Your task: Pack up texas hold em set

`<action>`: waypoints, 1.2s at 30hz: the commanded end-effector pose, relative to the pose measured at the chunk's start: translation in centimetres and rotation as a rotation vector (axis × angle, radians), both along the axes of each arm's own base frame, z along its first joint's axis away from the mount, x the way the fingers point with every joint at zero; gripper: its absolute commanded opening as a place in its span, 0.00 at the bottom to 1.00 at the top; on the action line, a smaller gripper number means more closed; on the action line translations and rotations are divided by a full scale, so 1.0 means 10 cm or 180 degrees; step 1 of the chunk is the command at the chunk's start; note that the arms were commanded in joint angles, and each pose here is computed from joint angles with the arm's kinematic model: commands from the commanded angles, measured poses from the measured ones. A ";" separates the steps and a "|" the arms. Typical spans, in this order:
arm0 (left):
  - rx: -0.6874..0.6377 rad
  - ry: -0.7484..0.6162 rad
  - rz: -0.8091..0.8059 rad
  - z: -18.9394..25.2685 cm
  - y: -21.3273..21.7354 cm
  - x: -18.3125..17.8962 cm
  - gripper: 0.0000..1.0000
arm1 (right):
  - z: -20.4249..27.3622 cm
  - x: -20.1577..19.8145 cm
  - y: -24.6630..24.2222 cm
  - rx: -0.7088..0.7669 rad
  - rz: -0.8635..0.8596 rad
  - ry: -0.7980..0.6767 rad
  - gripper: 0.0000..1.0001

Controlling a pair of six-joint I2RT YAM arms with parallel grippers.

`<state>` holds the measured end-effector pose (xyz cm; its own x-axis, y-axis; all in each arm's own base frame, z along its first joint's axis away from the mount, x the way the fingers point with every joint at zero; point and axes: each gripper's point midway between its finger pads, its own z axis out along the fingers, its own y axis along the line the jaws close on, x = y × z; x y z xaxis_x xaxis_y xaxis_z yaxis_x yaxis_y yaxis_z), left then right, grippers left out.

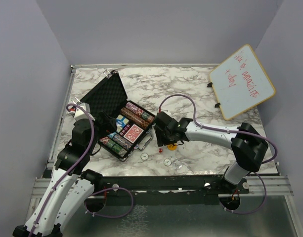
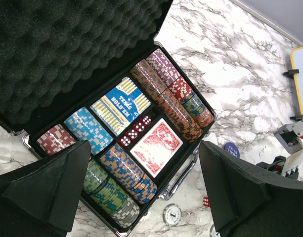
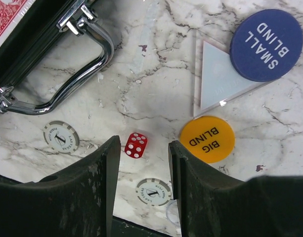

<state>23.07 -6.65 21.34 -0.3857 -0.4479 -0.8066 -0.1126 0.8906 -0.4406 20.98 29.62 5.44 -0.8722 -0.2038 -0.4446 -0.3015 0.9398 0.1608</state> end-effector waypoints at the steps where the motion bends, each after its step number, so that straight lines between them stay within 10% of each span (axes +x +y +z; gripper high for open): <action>1: -0.0060 0.0003 -0.0065 -0.02 -0.05 -0.01 0.99 | -0.13 -0.14 0.09 0.0062 0.0061 0.0170 0.51; 36: -0.0073 -0.0016 -0.0062 -0.02 -0.04 -0.03 0.99 | -0.23 -0.19 0.15 -0.0068 0.0199 0.0156 0.21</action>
<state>22.91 -6.84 21.23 -0.3895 -0.4544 -0.8011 -0.1056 0.8861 -0.4512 18.62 29.86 2.33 -0.9017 -0.2353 -0.3627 -0.3044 0.9413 0.1460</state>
